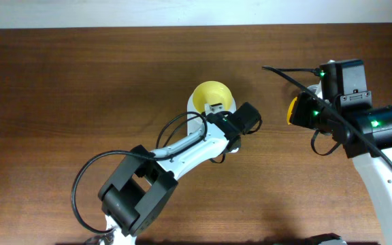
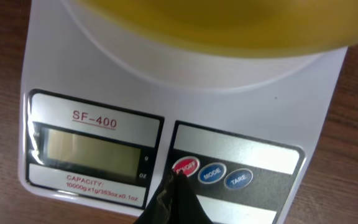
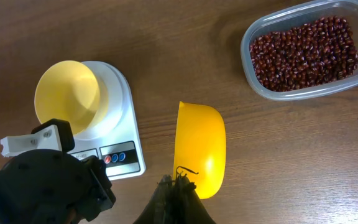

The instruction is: Scoop item into bowl and weigh 50g on scale

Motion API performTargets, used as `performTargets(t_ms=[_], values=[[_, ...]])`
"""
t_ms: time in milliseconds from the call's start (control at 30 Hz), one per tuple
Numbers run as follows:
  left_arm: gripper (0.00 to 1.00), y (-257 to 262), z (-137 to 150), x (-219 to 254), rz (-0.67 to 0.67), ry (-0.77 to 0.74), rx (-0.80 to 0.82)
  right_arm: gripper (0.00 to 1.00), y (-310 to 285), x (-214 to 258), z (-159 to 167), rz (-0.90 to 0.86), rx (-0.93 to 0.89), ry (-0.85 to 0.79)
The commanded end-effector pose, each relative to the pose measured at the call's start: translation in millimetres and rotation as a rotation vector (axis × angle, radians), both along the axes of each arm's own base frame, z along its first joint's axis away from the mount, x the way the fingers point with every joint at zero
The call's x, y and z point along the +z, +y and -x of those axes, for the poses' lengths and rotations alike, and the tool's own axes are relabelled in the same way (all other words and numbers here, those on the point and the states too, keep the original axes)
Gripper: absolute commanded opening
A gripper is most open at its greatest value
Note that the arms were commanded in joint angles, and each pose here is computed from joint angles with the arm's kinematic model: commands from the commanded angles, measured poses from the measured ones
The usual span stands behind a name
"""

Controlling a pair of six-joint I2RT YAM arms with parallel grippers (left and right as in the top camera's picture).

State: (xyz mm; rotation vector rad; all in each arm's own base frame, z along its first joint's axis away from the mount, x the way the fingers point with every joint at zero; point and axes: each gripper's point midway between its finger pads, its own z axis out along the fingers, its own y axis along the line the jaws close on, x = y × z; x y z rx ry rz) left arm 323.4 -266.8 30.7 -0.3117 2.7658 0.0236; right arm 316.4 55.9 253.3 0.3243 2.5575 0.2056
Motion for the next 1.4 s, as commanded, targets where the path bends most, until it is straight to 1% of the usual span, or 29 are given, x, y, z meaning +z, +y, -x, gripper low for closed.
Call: performTargets(t_ms=[0, 167, 667, 867, 1133, 1367], values=[[0.0, 3, -2, -10, -0.03, -0.004, -0.008, 0.04, -1, 12, -1, 0.008, 0.005, -0.038], [0.0, 2, -2, -22, -0.04, 0.005, -0.008, 0.04, -1, 12, -1, 0.008, 0.004, -0.038], [0.0, 2, -5, -22, -0.04, -0.007, -0.002, 0.04, -1, 12, -1, 0.009, 0.004, -0.038], [0.0, 8, -11, -19, -0.063, -0.053, 0.044, 0.04, -1, 12, -1, 0.009, 0.004, -0.038], [0.0, 8, -11, -19, -0.062, -0.053, 0.043, 0.04, -1, 12, -1, 0.009, 0.004, -0.038], [0.0, -1, -5, -17, -0.079, -0.073, 0.014, 0.04, -1, 12, -1, 0.009, 0.004, -0.038]])
